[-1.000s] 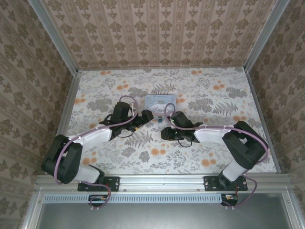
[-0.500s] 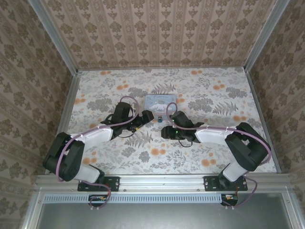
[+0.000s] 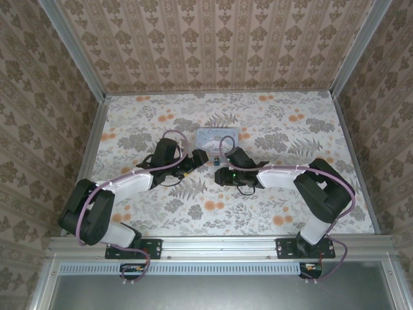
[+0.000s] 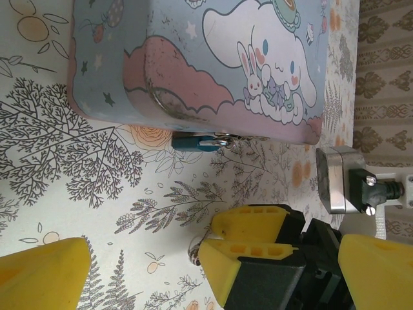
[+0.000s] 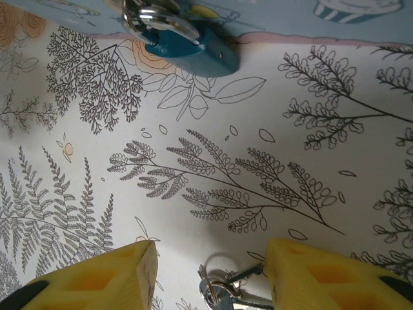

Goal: Unlock the padlock with the key

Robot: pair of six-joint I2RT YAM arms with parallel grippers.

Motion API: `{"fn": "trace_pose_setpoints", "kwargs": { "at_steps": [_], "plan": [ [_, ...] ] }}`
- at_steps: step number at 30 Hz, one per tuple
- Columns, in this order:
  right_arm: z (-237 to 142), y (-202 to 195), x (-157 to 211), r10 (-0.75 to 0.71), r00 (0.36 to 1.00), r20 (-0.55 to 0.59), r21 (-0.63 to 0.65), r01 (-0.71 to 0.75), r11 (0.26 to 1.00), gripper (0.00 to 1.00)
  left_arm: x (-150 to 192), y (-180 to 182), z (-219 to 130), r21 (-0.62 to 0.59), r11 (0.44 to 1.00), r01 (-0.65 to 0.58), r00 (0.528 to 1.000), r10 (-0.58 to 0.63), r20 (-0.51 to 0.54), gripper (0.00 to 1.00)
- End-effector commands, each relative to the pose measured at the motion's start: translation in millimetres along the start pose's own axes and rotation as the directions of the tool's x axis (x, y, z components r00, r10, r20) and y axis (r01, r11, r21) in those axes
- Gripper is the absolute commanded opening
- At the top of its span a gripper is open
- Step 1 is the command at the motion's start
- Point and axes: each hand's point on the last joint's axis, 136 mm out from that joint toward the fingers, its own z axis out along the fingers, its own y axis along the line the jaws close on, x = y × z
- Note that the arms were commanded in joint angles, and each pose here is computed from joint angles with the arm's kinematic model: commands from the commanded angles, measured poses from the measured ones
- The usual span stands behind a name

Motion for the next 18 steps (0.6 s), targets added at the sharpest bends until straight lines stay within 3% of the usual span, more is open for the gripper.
{"fn": "trace_pose_setpoints", "kwargs": {
  "at_steps": [1, 11, 18],
  "plan": [
    [5.9, 12.1, 3.5, -0.020, 0.999, -0.034, -0.024, 0.020, 1.000, 0.49, -0.5, 3.2, -1.5, -0.007, 1.000, 0.007, 1.000, -0.007, 0.004, 1.00],
    [20.1, 42.2, 5.1, -0.049, 0.997, -0.063, -0.078, 0.044, 0.996, 0.48, -7.9, 12.2, -12.7, -0.018, 0.999, 0.036, 0.999, -0.035, 0.038, 1.00],
    [-3.5, 37.6, -3.5, -0.057, 0.998, 0.005, -0.036, 0.057, 0.998, 0.49, -13.3, 12.3, -20.4, -0.016, 0.999, 0.039, 0.997, -0.038, 0.061, 1.00]
  ]
}}
